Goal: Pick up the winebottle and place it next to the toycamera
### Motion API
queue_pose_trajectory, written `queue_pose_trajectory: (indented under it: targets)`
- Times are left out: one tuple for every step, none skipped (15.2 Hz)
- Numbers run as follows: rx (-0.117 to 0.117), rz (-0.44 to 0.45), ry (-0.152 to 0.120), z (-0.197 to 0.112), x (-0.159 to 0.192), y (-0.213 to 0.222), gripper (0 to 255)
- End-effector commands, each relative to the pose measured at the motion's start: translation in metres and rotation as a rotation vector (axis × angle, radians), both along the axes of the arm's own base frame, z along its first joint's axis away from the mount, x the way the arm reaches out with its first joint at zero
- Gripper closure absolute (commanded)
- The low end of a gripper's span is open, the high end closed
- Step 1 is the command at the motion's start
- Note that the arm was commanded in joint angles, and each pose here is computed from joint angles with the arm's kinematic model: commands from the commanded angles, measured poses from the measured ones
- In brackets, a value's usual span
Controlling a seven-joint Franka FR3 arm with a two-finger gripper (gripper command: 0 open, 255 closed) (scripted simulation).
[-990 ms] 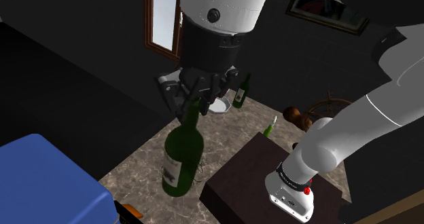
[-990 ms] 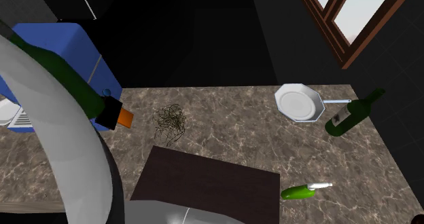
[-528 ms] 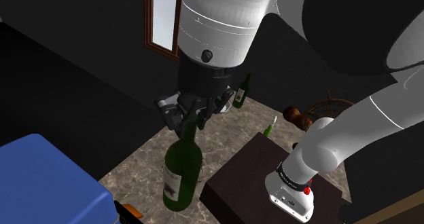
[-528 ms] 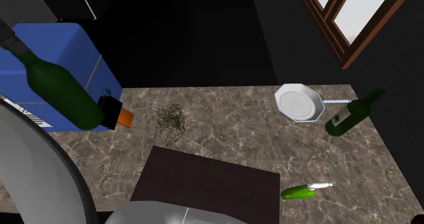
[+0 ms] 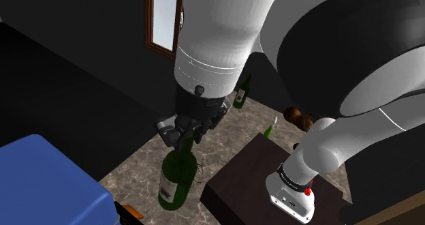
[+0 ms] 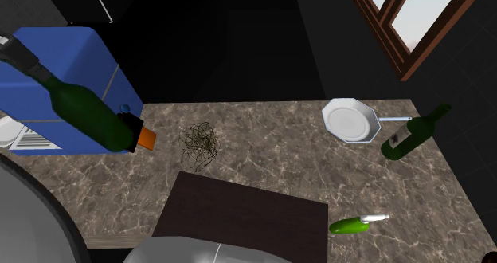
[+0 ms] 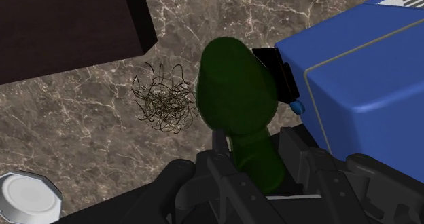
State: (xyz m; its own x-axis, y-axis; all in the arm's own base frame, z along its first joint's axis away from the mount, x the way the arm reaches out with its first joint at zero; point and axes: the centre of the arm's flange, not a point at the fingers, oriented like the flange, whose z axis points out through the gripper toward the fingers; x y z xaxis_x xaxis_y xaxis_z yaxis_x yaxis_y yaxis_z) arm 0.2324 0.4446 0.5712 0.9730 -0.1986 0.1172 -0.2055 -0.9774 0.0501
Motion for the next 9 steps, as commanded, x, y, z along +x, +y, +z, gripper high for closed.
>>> queue_pose_trajectory:
  targets:
    - [0.001,0.0,-0.001,-0.01,0.0,-0.001,255]
    - [0.001,0.0,-0.001,-0.015,0.0,-0.001,255]
    - [0.001,0.0,-0.001,-0.021,0.0,-0.001,255]
    - [0.001,0.0,-0.001,-0.026,0.0,-0.001,255]
    - [0.001,0.0,-0.001,-0.031,0.0,-0.001,255]
    - [0.001,0.0,-0.001,-0.037,0.0,-0.001,255]
    - [0.001,0.0,-0.001,-0.042,0.0,-0.001,255]
    - [0.001,0.0,-0.001,-0.047,0.0,-0.001,255]
    - [0.001,0.0,-0.001,-0.052,0.0,-0.001,255]
